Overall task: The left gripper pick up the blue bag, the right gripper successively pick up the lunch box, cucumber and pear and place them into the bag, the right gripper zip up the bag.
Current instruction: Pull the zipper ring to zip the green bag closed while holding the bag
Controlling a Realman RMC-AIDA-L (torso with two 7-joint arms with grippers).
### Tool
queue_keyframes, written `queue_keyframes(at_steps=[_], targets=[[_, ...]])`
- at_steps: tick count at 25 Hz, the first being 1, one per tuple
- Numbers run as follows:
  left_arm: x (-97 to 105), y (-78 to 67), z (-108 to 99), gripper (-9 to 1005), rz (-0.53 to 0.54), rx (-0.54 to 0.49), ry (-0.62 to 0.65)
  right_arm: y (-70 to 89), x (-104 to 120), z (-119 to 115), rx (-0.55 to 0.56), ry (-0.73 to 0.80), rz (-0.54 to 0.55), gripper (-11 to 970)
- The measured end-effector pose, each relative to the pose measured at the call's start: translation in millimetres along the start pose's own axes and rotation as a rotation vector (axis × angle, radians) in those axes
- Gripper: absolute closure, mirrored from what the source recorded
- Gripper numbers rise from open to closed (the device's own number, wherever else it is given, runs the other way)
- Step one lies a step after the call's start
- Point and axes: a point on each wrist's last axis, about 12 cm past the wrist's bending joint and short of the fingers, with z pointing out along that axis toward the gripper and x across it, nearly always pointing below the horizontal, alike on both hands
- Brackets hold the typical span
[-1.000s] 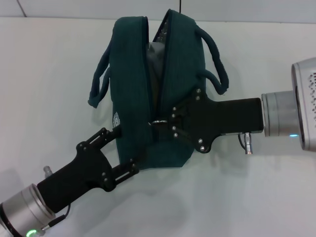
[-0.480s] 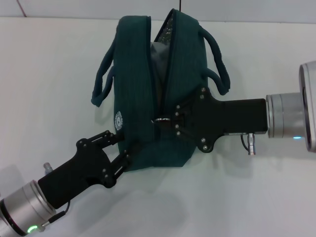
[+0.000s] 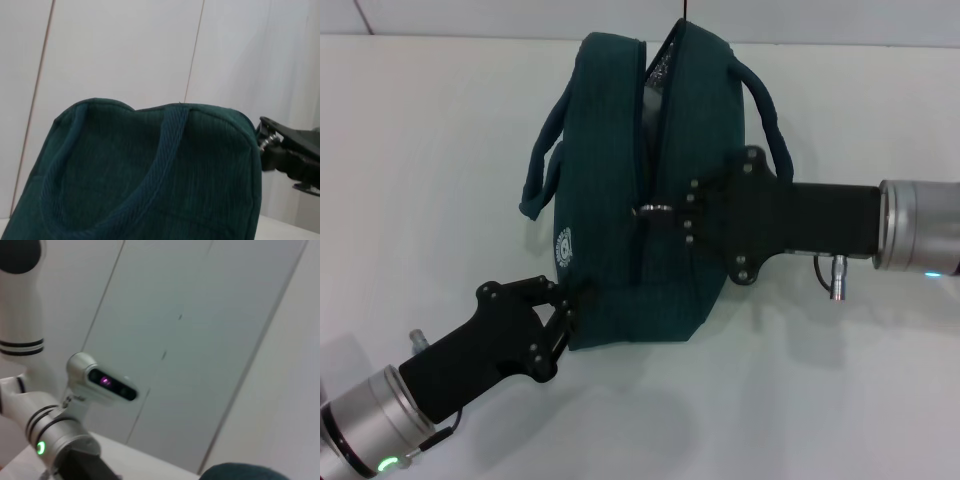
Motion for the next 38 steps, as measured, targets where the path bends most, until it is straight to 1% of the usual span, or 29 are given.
queue_keyframes(at_steps=[6,9,12,16,19,24,27,30,34,38], targets=[[0.4,0.0,3.1,925,0.006,0.024,0.017,-2.8,-2.4,-3.1,0.071,-0.041,-0.027,939],[0.7,-0.5,4.3,925,0.008,0.039,0.025,-6.3,-4.3,-4.8,0.116,-0.065,-0.047,939],[0.6,-0.7,5.6,925,0.012,0.059,0.035,-8.6,-4.6,-8.8,0.186,-0.091,-0.074,939],[1.1,-1.8,6.6,924,0.015,0.087,0.050,-6.3,-3.3,-11.5,0.259,-0.123,-0.120,939],[1.4,-2.3,6.2,924,0.014,0.088,0.050,-1.7,-1.8,-11.1,0.261,-0.126,-0.143,939],[-0.4,-2.5,9.9,924,0.025,0.089,0.032,-0.1,-1.4,-11.1,0.257,-0.126,-0.150,939],[-3.1,-0.3,10.7,923,0.022,0.064,0.005,0.3,-1.6,-11.2,0.257,-0.128,-0.151,940],[-9.7,1.5,10.2,923,0.018,0.036,-0.060,0.7,-1.4,-11.4,0.258,-0.127,-0.158,940],[-19.7,0.7,9.0,770,0.025,0.054,-0.139,0.9,-1.4,-11.3,0.257,-0.127,-0.161,940],[-21.8,2.6,11.6,640,0.026,0.047,-0.153,0.7,-1.6,-10.9,0.256,-0.127,-0.162,940]])
